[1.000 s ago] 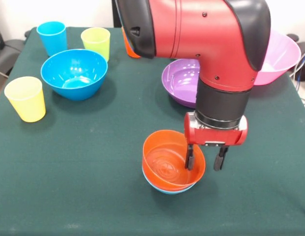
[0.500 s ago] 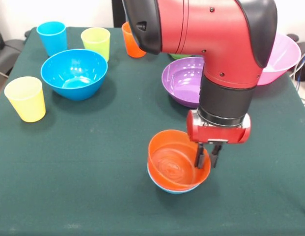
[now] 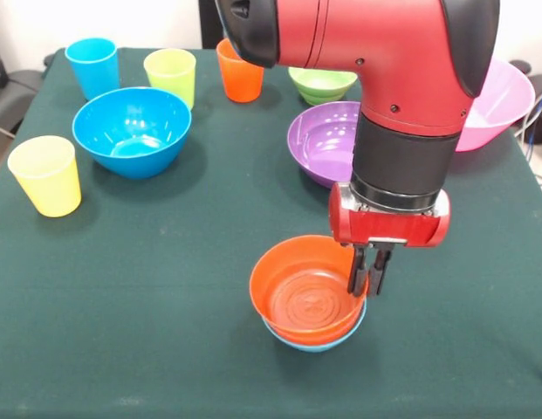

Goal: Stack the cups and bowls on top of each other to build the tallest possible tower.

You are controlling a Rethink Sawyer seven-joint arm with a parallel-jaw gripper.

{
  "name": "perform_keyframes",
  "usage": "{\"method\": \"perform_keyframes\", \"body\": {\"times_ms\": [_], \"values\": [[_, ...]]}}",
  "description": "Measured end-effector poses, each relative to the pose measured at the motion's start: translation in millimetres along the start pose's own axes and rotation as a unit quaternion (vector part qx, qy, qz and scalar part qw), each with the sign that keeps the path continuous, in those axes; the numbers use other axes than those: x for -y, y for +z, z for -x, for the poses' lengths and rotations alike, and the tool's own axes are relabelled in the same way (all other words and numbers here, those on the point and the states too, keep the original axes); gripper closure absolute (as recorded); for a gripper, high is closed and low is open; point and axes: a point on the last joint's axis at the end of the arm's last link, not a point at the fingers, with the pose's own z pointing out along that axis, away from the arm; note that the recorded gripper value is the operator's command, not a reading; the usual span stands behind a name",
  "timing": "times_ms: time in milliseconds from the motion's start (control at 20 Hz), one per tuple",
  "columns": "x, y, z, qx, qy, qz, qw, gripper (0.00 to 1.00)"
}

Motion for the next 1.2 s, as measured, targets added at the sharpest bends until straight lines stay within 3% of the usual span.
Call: {"method": "perform_keyframes", "body": {"times_ms": [350, 400, 1200], "values": [[-0.1, 3.4, -2.6, -0.003, 0.002, 0.001, 1.0, 1.0], [0.2, 3.8, -3.0, -0.004, 0.002, 0.0, 1.0, 0.0], [1.7, 3.6, -1.2, 0.004, 0.001, -0.002, 1.0, 0.0]]}}
